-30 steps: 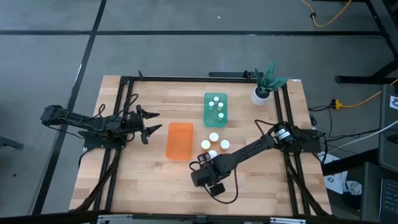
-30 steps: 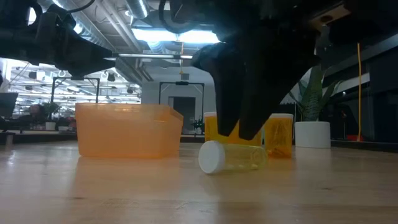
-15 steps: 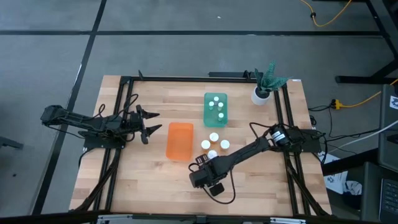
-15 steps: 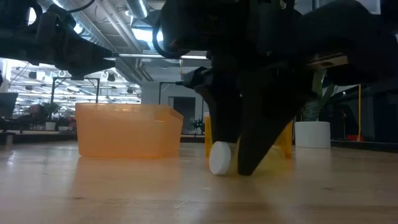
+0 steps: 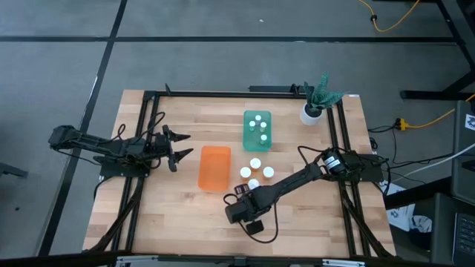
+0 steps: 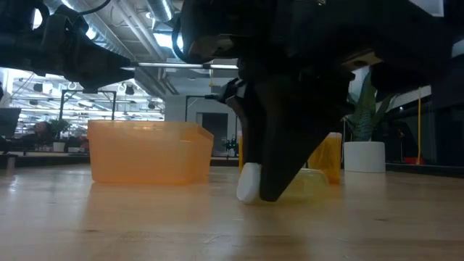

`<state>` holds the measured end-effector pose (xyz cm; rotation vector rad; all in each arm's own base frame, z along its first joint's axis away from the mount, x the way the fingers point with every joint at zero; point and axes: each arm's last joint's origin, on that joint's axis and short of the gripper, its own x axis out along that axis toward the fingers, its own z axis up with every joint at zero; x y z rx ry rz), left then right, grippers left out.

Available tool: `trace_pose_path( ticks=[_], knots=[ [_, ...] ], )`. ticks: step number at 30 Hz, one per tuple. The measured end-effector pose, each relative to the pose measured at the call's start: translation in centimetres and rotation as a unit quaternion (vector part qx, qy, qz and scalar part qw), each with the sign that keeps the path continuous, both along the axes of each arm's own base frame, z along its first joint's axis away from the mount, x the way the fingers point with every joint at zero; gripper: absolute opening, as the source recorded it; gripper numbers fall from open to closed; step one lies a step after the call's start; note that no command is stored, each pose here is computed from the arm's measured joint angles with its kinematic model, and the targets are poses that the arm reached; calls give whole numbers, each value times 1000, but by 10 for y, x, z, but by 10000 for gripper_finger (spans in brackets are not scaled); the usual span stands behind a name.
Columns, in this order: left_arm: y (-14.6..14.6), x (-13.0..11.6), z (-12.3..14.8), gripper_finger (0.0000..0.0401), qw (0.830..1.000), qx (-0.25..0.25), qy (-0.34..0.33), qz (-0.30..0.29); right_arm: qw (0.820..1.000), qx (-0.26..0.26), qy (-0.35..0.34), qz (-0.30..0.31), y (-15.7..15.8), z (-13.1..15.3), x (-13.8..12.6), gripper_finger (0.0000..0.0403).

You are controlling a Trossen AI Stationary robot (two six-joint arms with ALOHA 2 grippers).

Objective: Pick and place medicine bottles into bin by pill shape (circle, oval)
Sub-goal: Put the small yellow medicine bottle into the blue bin

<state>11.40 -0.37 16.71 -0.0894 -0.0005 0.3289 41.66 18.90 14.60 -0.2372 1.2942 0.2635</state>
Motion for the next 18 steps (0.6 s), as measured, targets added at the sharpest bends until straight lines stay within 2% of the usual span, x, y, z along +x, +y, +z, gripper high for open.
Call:
trace_pose_path(
  ticks=[5, 11, 18],
  knots=[
    [0, 0, 0, 263, 1000, 0, 0, 0, 1000, 7, 2, -27, 1, 14, -6, 105],
    [0, 0, 0, 263, 1000, 0, 0, 0, 995, -13, -66, -77, 3, 75, -27, 104],
    [0, 0, 0, 263, 1000, 0, 0, 0, 967, -95, -180, -154, 19, 151, -91, 104]
  ],
)
